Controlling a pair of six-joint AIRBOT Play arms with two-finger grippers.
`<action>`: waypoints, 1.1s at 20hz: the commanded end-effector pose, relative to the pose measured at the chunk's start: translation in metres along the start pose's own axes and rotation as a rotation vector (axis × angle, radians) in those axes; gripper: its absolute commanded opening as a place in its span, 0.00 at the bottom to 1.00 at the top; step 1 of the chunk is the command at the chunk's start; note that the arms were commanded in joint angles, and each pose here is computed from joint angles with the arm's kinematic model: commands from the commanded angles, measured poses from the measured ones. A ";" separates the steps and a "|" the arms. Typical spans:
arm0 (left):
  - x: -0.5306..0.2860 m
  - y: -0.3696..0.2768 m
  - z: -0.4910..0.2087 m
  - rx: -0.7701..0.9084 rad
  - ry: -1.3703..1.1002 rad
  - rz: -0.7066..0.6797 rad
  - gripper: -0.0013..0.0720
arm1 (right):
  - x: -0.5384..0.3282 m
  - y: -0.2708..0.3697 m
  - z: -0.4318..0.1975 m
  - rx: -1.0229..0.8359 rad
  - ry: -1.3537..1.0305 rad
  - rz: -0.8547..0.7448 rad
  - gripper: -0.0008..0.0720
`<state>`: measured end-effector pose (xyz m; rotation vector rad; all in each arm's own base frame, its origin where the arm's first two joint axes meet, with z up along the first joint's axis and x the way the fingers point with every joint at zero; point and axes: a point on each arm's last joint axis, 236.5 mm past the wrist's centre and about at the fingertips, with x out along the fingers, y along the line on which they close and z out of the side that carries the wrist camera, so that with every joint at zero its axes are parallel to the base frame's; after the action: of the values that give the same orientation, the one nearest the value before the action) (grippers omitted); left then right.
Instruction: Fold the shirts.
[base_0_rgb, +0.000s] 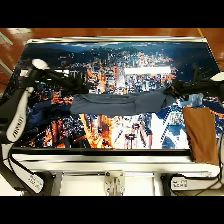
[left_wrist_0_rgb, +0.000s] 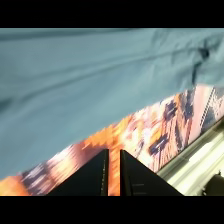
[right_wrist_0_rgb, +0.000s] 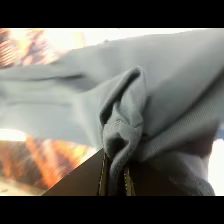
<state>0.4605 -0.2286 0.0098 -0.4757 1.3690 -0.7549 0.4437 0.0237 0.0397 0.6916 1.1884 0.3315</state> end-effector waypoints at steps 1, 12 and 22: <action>0.080 -0.067 0.002 0.141 -0.051 -0.003 0.16 | -0.056 0.052 -0.027 -0.052 -0.015 0.021 0.10; 0.266 -0.215 -0.091 -0.067 0.019 -0.357 0.07 | -0.134 0.109 -0.088 -0.058 -0.080 -0.021 0.10; 0.065 -0.116 0.070 0.014 -0.341 -0.254 0.07 | -0.015 0.133 -0.083 -0.237 0.043 -0.092 0.10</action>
<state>0.4617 -0.4401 0.0202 -0.8022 1.1178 -0.9094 0.3485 0.1009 0.1445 0.4781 1.2138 0.3596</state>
